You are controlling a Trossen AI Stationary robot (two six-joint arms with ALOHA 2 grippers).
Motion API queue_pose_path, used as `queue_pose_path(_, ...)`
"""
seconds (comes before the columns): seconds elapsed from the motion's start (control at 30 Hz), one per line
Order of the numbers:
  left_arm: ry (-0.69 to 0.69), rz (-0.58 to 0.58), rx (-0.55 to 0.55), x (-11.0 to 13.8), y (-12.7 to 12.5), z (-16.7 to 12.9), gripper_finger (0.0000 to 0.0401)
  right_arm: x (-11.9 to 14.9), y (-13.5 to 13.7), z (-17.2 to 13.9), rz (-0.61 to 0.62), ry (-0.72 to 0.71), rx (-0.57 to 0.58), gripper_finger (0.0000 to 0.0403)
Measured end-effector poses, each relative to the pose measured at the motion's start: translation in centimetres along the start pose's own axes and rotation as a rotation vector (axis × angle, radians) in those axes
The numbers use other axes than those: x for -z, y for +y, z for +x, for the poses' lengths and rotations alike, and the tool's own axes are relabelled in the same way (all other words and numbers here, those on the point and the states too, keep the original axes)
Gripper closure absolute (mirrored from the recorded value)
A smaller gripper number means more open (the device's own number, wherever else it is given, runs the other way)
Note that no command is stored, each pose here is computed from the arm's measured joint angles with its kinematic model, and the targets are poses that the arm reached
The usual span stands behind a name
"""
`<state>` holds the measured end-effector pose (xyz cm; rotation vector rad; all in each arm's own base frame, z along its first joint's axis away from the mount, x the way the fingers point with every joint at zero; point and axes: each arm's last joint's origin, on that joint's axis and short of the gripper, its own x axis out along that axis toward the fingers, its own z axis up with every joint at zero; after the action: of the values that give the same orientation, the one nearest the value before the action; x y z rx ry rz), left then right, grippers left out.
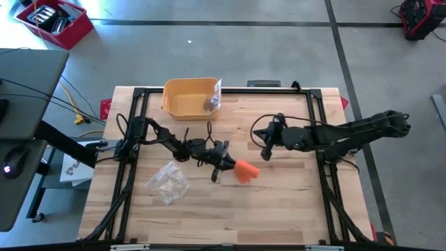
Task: Roll bandage
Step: Roll the orange bandage
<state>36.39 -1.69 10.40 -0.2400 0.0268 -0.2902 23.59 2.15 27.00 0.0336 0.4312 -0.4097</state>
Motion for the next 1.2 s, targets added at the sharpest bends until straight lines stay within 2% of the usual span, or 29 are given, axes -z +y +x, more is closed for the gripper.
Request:
queue_pose_path(0.27, 0.003, 0.041, 0.002, 0.0, -0.1, 0.0, 0.0389, 0.7, 1.8, -0.1, -0.063, 0.018, -0.035, 0.0403)
queue_pose_path(0.4, 0.005, 0.053, 0.005, 0.0, -0.3, 0.1, 0.0389, 1.8, 3.4, -1.6, -0.001, 0.079, -0.104, 0.0403)
queue_pose_path(0.5, 0.004, 0.054, 0.009, 0.1, -0.4, 0.1, 0.0389, 3.0, 4.9, -3.2, 0.120, 0.139, -0.152, 0.0403)
queue_pose_path(0.6, -0.001, 0.055, 0.009, 0.0, -0.4, 0.1, 0.0389, 3.6, 7.2, -4.8, 0.208, 0.094, -0.189, 0.0403)
queue_pose_path(0.7, -0.004, 0.048, 0.009, 0.0, -0.4, 0.1, 0.0389, 5.1, 10.2, -6.5, 0.208, 0.007, -0.183, 0.0403)
queue_pose_path(0.87, -0.023, 0.018, 0.031, -0.3, -0.5, 0.1, 0.0389, 9.6, 14.7, -7.5, 0.236, -0.100, -0.112, 0.0400)
queue_pose_path(1.0, -0.035, 0.012, 0.034, -0.4, -0.4, -0.2, 0.0389, 13.6, 17.1, -6.0, 0.297, -0.087, -0.091, 0.0371)
queue_pose_path(1.1, -0.039, -0.007, 0.027, -0.4, -0.1, -0.3, 0.0389, 15.9, 18.1, -4.6, 0.272, -0.082, -0.064, 0.0325)
queue_pose_path(1.2, -0.039, -0.032, 0.026, -0.5, 0.0, -0.3, 0.0389, 17.1, 18.4, -3.9, 0.229, -0.131, -0.013, 0.0272)
